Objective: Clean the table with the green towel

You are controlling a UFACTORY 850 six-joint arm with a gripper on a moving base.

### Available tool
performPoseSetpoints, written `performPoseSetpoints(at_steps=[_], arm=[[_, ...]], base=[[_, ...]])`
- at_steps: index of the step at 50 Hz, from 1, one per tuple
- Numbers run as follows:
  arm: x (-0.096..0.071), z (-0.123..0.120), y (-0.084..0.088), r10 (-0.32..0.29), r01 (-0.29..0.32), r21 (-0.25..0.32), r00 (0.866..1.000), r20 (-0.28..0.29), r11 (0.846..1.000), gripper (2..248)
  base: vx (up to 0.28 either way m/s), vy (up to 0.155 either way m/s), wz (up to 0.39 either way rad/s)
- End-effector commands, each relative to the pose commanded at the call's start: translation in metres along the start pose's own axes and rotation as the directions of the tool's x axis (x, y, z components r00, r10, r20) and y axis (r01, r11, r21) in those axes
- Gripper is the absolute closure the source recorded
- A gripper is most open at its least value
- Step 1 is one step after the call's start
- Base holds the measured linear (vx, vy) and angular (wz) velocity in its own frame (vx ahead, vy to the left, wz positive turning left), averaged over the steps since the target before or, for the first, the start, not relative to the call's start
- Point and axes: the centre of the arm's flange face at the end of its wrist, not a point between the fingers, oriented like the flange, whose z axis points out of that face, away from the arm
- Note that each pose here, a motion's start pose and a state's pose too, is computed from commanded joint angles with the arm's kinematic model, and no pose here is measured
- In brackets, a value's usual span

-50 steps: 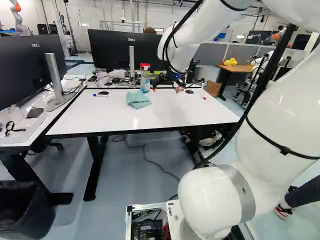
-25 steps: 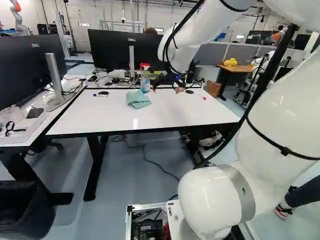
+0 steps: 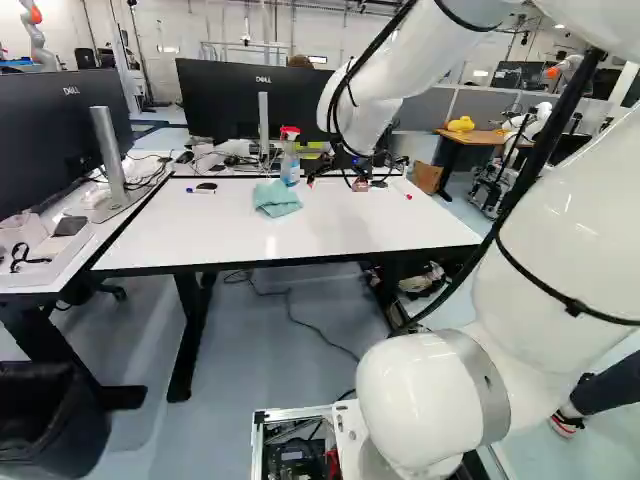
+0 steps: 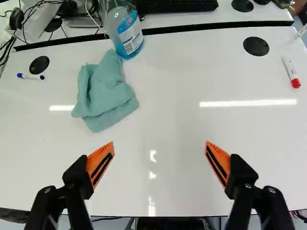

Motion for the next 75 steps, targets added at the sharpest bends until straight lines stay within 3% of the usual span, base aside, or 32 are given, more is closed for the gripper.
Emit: performPoseSetpoints(at_steps=[23,41,55,75], arm=[[-0.03,0.01,0.007,-0.004,0.003,-0.013,0.997,-0.08,1.0,3],[-0.062,0.018,0.014,-0.01,0.006,-0.024,0.987,-0.163,1.0,3],[-0.094,0.023,0.02,-0.018,0.01,-0.033,0.971,-0.24,0.999,3],[-0.142,0.026,0.028,-0.031,0.016,-0.044,0.937,-0.349,0.999,3]], base=[[0.0,0.0,0.0],[0.0,0.0,0.0],[0.0,0.0,0.0],[0.0,0.0,0.0]])
